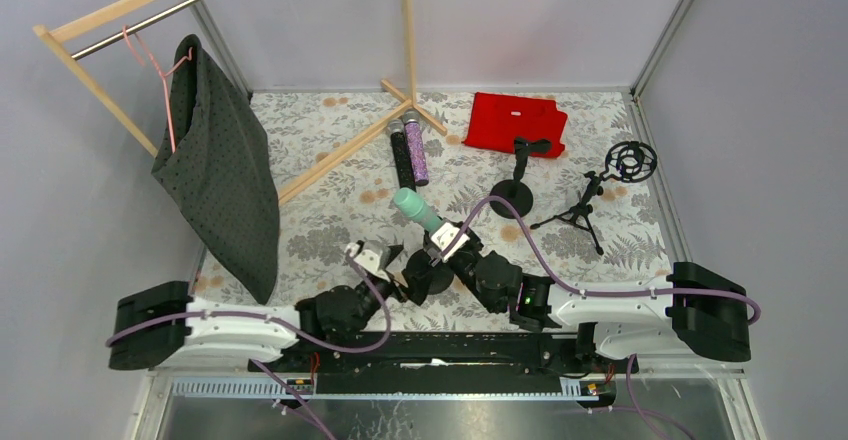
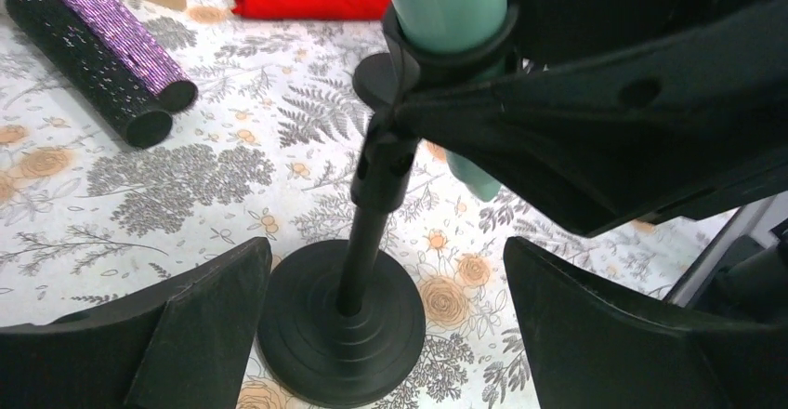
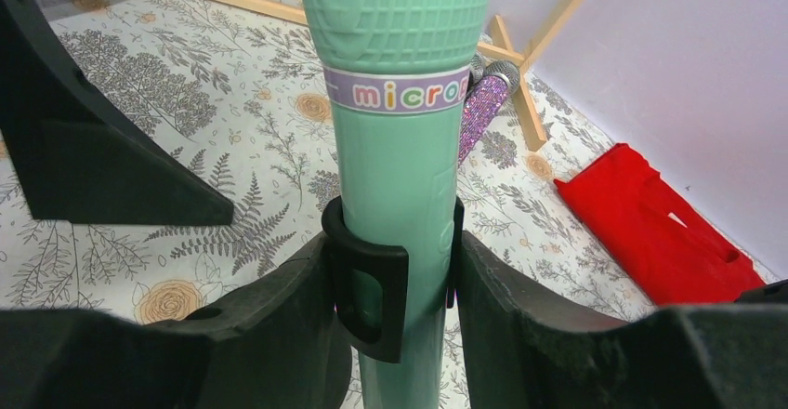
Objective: Attach the microphones to the stand
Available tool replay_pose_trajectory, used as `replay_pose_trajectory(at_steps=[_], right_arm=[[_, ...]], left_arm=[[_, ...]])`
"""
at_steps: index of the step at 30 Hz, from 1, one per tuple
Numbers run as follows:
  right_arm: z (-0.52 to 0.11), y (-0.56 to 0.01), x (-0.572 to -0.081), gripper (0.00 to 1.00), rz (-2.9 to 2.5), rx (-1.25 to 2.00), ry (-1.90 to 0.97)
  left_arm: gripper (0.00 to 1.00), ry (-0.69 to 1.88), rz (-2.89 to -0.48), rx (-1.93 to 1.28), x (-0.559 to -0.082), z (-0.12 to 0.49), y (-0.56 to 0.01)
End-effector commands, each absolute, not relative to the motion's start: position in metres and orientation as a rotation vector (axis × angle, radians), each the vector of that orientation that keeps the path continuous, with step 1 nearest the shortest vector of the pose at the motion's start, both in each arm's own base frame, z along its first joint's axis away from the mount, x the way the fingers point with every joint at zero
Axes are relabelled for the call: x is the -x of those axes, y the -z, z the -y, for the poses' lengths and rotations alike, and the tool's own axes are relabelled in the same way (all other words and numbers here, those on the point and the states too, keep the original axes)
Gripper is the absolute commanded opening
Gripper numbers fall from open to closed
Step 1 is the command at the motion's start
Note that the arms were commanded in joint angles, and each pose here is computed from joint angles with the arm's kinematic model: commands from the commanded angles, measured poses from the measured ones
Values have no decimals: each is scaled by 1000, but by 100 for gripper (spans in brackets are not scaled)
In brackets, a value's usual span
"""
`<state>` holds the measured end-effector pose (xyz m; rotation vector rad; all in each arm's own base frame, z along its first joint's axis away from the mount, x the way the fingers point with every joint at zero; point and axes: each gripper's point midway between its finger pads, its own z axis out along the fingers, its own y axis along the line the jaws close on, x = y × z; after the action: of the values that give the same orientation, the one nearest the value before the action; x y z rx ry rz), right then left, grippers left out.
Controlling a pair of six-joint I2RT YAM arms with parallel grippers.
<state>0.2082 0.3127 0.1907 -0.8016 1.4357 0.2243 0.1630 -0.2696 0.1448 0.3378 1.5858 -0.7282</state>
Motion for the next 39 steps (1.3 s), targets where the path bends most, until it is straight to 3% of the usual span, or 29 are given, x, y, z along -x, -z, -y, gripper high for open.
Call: replay_pose_trajectory(at_steps=[1,14,25,39], right_arm=[[-317,-231,-209,0,-1353,716,-272],[-315,-281,-224,0,-1287,646,-286],[-304,-323,-273,0,-1233,593,-277],[-290,-321,-352,0,-1286,589,-181]], left_arm=[[99,711,-1646,-342,-157,249,-136],[99,539,-1634,-254,-171,201,-155],[99,305,-1765,-177,-183,187,-127],[99,450,-1705,-133,-177,182,-135]])
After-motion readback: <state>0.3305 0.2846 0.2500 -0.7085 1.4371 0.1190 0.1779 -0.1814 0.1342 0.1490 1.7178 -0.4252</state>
